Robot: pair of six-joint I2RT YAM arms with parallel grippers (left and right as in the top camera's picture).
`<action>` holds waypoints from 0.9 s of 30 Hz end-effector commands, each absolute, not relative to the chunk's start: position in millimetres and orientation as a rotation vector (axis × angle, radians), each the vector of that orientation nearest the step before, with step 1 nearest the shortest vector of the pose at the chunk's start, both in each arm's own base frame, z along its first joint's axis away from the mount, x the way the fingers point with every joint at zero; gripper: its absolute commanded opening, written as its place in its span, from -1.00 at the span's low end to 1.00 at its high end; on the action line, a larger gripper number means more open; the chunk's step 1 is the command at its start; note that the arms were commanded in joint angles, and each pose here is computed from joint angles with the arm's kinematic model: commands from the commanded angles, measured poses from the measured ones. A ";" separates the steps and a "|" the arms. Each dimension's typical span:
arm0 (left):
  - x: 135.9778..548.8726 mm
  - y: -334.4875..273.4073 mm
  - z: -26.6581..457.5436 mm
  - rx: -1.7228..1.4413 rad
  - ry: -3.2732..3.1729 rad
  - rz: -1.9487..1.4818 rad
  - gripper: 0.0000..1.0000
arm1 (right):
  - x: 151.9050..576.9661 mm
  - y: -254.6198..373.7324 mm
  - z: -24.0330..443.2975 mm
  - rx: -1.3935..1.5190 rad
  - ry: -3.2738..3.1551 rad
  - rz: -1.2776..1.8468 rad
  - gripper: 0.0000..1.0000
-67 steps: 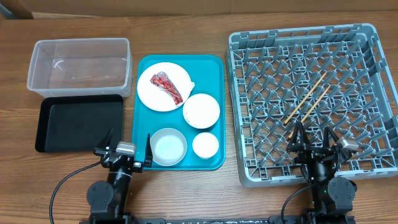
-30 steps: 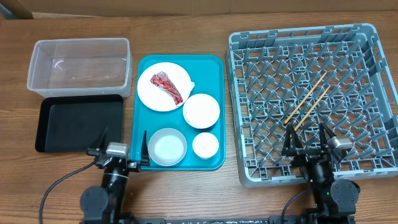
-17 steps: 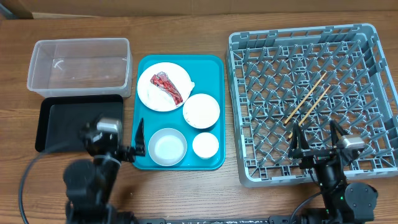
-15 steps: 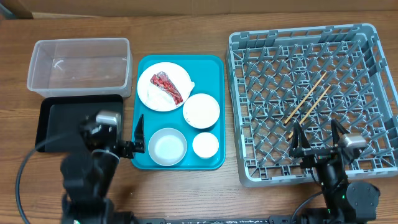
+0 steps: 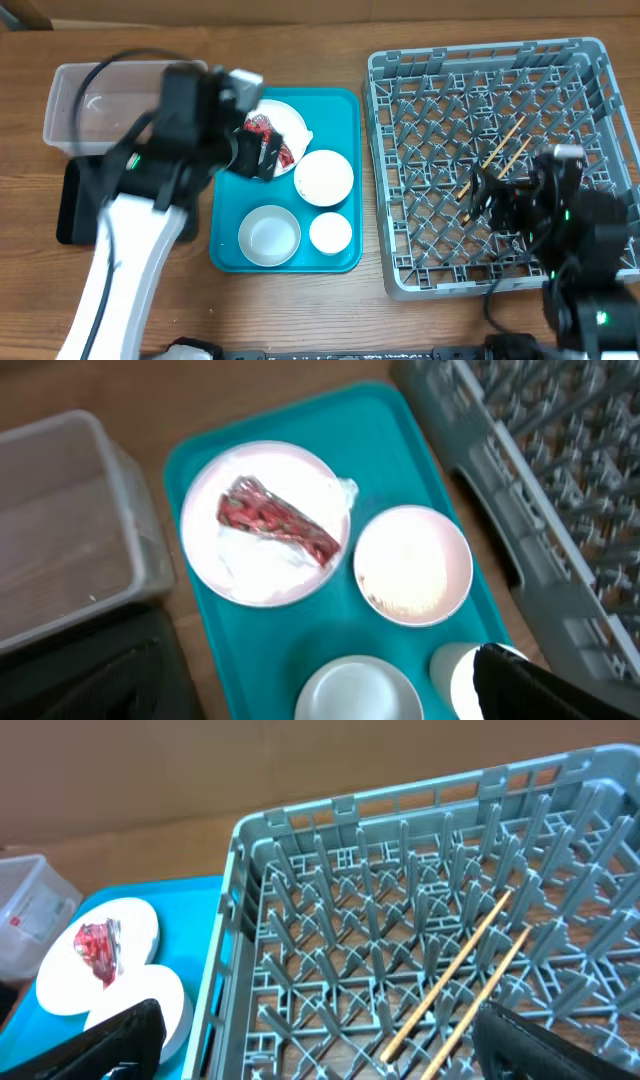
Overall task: Sort waste into correct bins and load items into the dishwasher
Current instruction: 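Reach the left gripper to the plate and grasp the red wrapper and tissue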
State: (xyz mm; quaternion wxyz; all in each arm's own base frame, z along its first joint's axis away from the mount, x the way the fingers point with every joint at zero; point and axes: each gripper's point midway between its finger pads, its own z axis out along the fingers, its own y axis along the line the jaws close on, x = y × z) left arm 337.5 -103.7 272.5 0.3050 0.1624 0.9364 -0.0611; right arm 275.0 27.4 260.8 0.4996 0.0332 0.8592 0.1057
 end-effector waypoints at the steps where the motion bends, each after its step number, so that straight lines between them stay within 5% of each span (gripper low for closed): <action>1: 362.5 -121.9 258.6 0.476 2.549 -0.123 1.00 | 291.4 29.1 267.6 0.077 2.135 0.256 1.00; 7: 391.7 -152.8 195.6 0.483 2.671 -0.253 0.99 | 308.6 31.1 241.0 0.093 2.230 0.270 1.00; 15: 435.0 -107.0 112.2 -0.552 2.731 0.039 1.00 | 315.9 37.1 221.8 0.084 2.298 0.309 1.00; 27: 443.6 -105.5 24.0 -0.747 2.834 0.049 0.91 | 315.8 37.0 219.4 0.085 2.307 0.309 1.00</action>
